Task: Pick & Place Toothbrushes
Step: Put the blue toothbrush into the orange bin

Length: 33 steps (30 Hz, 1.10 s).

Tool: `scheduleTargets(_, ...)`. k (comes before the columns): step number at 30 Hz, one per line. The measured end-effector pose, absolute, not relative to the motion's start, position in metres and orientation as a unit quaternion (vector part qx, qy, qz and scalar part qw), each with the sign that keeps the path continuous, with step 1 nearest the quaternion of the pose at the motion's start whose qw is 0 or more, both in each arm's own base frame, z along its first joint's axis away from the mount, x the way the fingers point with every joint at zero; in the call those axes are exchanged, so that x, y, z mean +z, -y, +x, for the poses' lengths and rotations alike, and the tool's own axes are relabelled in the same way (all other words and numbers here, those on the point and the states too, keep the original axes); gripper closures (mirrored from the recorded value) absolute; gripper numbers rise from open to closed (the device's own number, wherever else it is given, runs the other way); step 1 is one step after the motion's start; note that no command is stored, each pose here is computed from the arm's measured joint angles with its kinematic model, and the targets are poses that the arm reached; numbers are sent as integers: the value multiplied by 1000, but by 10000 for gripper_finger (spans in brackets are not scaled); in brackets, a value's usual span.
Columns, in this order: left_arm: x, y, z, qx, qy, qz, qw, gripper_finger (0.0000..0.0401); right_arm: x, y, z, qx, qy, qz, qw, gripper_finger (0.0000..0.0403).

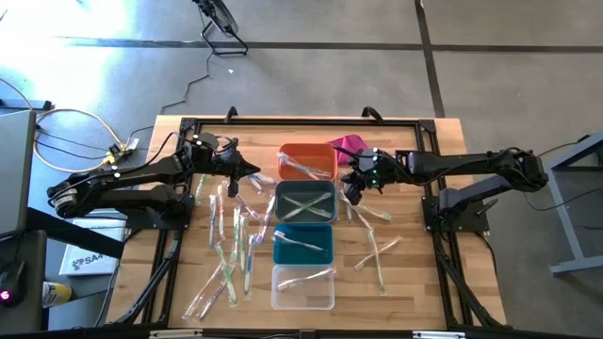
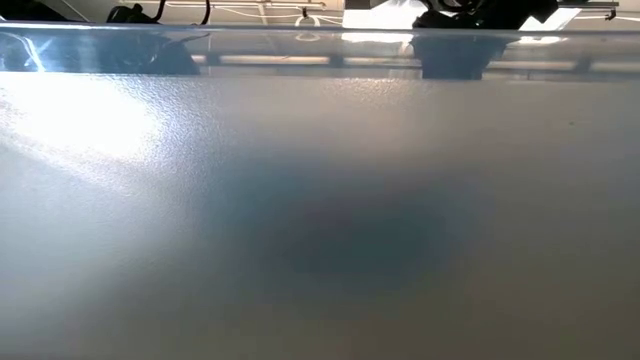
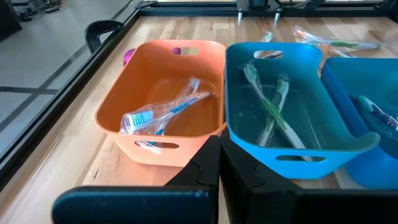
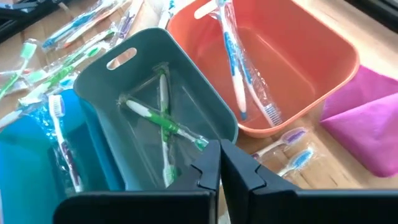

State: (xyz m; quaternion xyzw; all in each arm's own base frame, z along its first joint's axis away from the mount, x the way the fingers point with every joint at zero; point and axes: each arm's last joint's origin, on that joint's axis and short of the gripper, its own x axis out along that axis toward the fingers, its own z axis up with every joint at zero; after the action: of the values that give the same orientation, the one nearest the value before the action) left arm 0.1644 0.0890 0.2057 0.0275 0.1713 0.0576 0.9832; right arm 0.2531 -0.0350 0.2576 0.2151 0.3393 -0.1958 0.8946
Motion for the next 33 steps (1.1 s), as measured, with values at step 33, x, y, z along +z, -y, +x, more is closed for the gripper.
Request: scheduleTargets(33,201,-88,163,80,-187,-119,972,400,263,58,254,-203,-314,144,916,399)
